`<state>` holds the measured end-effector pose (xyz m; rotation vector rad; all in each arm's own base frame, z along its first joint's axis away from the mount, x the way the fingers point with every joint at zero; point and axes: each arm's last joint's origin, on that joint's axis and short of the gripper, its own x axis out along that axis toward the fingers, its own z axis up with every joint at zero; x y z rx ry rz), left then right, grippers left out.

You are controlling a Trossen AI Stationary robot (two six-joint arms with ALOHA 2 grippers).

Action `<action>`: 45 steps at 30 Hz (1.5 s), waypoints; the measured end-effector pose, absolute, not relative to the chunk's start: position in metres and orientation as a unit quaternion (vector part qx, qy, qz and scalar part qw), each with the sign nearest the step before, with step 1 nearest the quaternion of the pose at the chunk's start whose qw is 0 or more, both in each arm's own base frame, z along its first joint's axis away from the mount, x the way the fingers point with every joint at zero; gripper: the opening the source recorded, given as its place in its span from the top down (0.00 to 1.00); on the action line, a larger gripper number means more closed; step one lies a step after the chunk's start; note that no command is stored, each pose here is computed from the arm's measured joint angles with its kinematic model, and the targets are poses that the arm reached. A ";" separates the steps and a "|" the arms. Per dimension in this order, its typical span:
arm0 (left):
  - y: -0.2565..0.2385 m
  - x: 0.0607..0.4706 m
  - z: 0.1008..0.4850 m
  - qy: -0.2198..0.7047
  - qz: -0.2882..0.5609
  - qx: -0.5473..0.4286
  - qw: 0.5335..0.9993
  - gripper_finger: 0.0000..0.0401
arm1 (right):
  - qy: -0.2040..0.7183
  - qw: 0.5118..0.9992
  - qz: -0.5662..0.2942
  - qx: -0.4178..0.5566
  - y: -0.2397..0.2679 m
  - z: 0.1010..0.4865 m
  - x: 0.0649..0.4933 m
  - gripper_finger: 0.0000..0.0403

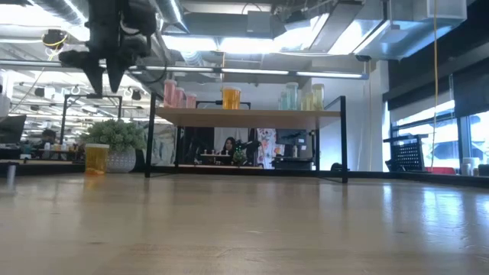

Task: Pick and place medicine bottles onto shelf by color
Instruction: Put the orange medicine bottle on the shelf, aligned with the other orange medicine bottle

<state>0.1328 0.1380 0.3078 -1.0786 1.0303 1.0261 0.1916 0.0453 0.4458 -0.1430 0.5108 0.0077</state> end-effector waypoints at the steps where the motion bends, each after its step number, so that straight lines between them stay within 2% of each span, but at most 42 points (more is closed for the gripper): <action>1: 0.140 0.130 0.305 0.442 0.461 -0.474 0.606 0.61 | 0.252 0.965 -0.005 -0.073 0.045 0.446 0.192 0.60; 4: 0.143 0.125 0.296 0.428 0.501 -0.493 0.568 0.61 | 0.250 0.965 -0.028 -0.078 0.043 0.446 0.192 0.60; 6: 0.145 0.122 0.291 0.425 0.508 -0.499 0.559 0.61 | 0.250 0.965 -0.030 -0.080 0.043 0.446 0.192 0.60; 13: 0.150 0.122 0.289 0.434 0.494 -0.472 0.587 0.61 | 0.251 0.965 -0.020 -0.076 0.044 0.446 0.192 0.60; 20: 0.151 0.123 0.286 0.417 0.513 -0.477 0.578 0.61 | 0.251 0.965 -0.021 -0.078 0.044 0.446 0.192 0.60; 34: 0.152 0.123 0.275 0.422 0.517 -0.472 0.577 0.61 | 0.230 0.953 -0.182 -0.080 0.035 0.448 0.191 0.60; 45: 0.152 0.123 0.275 0.421 0.515 -0.476 0.576 0.61 | 0.229 0.951 -0.192 -0.084 0.035 0.447 0.191 0.60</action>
